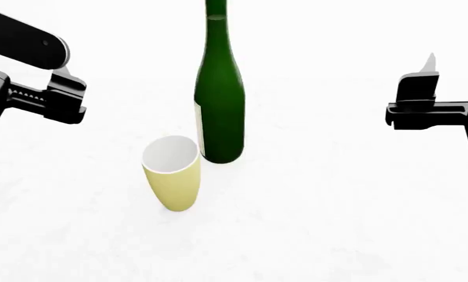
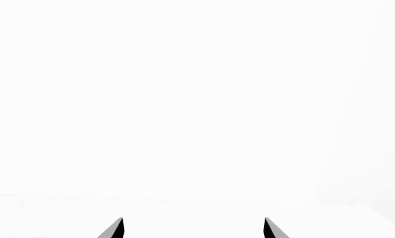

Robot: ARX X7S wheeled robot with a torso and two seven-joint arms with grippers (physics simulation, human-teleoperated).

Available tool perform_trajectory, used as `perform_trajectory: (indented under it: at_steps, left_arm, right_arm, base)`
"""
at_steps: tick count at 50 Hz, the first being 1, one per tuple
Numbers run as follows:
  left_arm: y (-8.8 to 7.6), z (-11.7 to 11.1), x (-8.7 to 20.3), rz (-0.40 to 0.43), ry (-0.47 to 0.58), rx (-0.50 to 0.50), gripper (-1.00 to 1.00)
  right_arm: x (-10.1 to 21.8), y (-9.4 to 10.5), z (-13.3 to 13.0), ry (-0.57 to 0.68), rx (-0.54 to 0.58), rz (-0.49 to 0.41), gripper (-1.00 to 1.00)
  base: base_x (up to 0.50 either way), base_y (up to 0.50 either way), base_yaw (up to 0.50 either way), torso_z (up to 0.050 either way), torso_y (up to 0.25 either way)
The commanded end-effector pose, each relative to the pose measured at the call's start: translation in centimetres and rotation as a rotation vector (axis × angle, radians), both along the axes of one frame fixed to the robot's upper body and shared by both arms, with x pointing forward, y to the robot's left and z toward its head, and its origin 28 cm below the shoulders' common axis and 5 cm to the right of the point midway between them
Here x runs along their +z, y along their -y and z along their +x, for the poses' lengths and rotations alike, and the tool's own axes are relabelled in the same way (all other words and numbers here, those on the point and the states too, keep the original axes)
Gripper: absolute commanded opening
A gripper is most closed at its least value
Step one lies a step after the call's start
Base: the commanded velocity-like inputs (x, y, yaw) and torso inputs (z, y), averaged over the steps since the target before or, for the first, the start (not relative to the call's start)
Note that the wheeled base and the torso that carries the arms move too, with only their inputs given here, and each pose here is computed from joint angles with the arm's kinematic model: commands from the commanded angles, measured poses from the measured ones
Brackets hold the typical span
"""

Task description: Pick the cup and bottle and place them in the sink. Then turn on the water.

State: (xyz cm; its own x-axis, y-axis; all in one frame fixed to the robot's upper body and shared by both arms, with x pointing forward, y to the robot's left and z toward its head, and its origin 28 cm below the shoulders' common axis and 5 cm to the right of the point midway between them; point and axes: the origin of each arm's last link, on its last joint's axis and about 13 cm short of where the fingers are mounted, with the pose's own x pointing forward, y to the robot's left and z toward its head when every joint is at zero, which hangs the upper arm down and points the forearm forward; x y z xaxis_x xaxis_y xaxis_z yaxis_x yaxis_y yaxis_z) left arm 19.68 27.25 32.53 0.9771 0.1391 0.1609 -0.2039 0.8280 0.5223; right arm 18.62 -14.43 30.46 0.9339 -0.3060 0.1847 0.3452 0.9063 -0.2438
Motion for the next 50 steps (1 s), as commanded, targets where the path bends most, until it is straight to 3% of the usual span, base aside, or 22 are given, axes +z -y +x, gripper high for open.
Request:
perform_trajectory:
  at_steps: [1,6,24,26,29,30,32,34,36,37,41,50]
  left_arm:
    - [-0.1,0.0,0.1,-0.001,-0.001,0.001,1.00]
    - [0.0,-0.1,0.1,-0.001,-0.001,0.002,1.00]
    - [-0.1,-0.4,0.1,-0.003,-0.009,-0.001,1.00]
    - [-0.2,-0.5,0.1,-0.004,-0.008,-0.001,1.00]
    - [-0.2,-0.4,0.2,-0.005,-0.007,-0.002,1.00]
    - [-0.2,-0.4,0.1,-0.006,-0.007,-0.003,1.00]
    - [-0.3,-0.4,0.0,-0.007,-0.008,-0.002,1.00]
    - [-0.4,-0.5,0.0,-0.008,-0.009,0.001,1.00]
    - [-0.4,-0.5,0.0,-0.010,-0.009,0.002,1.00]
    - [-0.4,-0.5,0.0,-0.010,-0.009,0.002,1.00]
    - [-0.4,-0.5,0.0,-0.011,-0.008,0.004,1.00]
    - [-0.5,-0.6,0.0,-0.013,-0.007,0.005,1.00]
  right_arm:
    - [-0.1,0.0,0.1,0.006,-0.002,-0.005,1.00]
    - [-0.1,0.1,0.0,-0.003,0.011,0.023,1.00]
    - [-0.1,-0.2,0.0,0.000,0.038,0.024,1.00]
    - [-0.2,-0.7,-0.2,-0.025,0.135,0.023,1.00]
    - [-0.1,-1.3,-0.2,-0.070,0.147,-0.024,1.00]
    - [0.1,-1.5,-0.1,-0.116,0.158,0.029,1.00]
    - [0.8,-1.9,-0.4,-0.089,0.223,0.042,1.00]
    - [1.5,-2.4,-0.8,-0.054,0.340,0.114,1.00]
    - [1.8,-2.9,-1.2,-0.057,0.442,0.107,1.00]
    - [1.8,-2.9,-1.2,-0.057,0.442,0.107,1.00]
    - [2.7,-3.6,-1.5,-0.064,0.568,0.201,1.00]
    - [3.4,-4.0,-1.6,-0.030,0.617,0.200,1.00]
  base:
    - [0.00,0.00,0.00,0.000,0.000]
    - [0.00,0.00,0.00,0.000,0.000]
    - [0.49,-0.06,0.00,0.000,0.000]
    - [0.00,0.00,0.00,0.000,0.000]
    - [0.00,0.00,0.00,0.000,0.000]
    - [0.00,0.00,0.00,0.000,0.000]
    - [0.00,0.00,0.00,0.000,0.000]
    - [0.00,0.00,0.00,0.000,0.000]
    - [0.00,0.00,0.00,0.000,0.000]
    - [0.00,0.00,0.00,0.000,0.000]
    - [0.00,0.00,0.00,0.000,0.000]
    - [0.00,0.00,0.00,0.000,0.000]
